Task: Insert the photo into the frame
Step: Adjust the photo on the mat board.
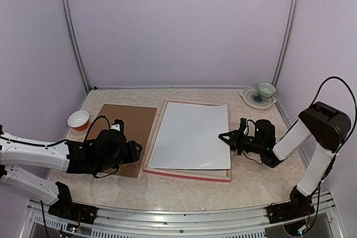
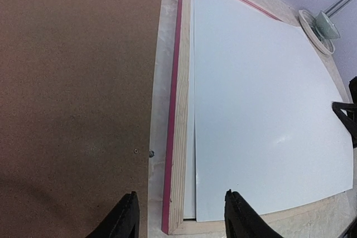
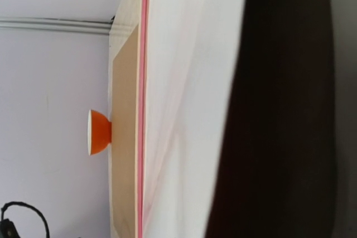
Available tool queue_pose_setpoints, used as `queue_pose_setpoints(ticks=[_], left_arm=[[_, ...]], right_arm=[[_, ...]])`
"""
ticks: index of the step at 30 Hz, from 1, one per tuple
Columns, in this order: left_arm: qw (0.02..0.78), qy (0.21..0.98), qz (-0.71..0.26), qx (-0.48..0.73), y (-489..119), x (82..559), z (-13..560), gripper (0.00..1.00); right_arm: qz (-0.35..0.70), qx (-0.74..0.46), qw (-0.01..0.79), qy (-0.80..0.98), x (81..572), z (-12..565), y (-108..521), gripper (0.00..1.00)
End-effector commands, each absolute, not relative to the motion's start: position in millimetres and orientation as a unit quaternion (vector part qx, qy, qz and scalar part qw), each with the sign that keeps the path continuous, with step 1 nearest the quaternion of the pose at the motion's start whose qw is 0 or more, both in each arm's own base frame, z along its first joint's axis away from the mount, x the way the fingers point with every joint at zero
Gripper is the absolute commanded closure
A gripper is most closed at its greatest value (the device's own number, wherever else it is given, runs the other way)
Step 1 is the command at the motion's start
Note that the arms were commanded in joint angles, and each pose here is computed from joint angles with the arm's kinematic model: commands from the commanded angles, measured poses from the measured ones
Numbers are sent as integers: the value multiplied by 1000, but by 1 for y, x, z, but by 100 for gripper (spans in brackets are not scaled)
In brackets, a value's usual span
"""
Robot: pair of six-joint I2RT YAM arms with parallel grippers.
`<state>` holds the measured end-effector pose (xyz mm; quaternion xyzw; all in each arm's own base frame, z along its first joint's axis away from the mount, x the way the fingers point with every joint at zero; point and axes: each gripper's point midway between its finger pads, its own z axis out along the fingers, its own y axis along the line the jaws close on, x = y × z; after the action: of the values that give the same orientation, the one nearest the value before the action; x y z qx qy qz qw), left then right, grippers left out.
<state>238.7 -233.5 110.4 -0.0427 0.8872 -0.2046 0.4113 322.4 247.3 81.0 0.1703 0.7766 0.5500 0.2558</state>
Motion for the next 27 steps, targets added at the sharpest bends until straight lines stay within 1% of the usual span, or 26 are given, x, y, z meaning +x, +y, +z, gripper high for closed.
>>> queue_pose_setpoints(ticks=[1,21,27], left_arm=[[412,887,-206,-43,-236,241,112,47],[409,888,-205,-44,-234,239,106,47],[409,888,-205,-44,-234,239,106,47]], right_arm=[[541,172,269,778,322,82,247,98],[540,155,259,786,331,77,264,95],[530,149,257,794,331,76,266,92]])
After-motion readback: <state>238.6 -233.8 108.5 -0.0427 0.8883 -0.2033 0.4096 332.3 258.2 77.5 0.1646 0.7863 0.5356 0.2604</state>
